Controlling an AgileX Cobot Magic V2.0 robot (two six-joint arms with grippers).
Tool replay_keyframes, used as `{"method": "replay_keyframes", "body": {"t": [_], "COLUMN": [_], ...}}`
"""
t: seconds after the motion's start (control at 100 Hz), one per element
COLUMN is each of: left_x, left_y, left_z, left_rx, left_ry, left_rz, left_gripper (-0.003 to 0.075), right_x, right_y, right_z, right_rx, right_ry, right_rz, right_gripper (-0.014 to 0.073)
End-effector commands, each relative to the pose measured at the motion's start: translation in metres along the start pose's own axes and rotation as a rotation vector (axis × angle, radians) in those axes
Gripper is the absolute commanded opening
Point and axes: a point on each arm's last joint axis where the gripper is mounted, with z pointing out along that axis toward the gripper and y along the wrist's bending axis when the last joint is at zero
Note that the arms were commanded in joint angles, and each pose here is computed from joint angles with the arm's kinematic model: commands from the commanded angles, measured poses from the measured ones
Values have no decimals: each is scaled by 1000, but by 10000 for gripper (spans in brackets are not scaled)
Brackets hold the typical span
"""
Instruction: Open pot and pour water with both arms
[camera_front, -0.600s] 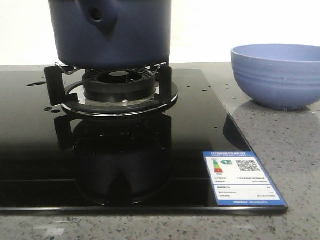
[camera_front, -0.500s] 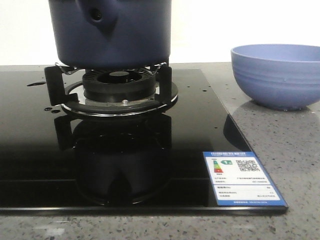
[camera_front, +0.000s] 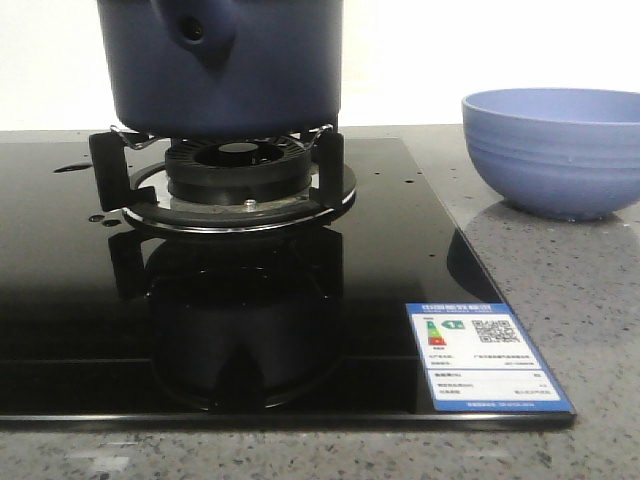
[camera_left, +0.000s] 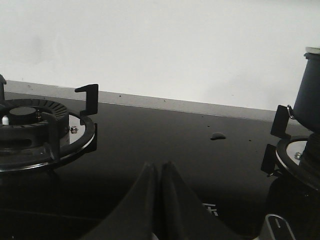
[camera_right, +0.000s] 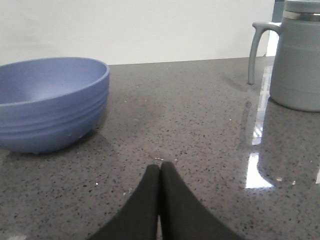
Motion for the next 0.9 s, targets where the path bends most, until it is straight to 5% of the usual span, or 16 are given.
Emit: {"method": "replay_keyframes", "body": {"t": [0.0, 0.56, 0.89], "left_x": [4, 3, 3], "left_y": [1, 1, 1], "left_z": [-1, -1, -1], "left_rx": [0, 1, 7], "left_ry": [-63, -70, -69], "left_rz": [-14, -28, -320], "left_gripper": [-20, -20, -20], "right_x": [1, -2, -3], "right_y": [1, 1, 2], "right_z": [0, 0, 0], "right_rx": [-6, -16, -38], "right_ry": [-69, -92, -101], "right_rz": [-17, 51, 282], "right_gripper": [-53, -53, -53]}}
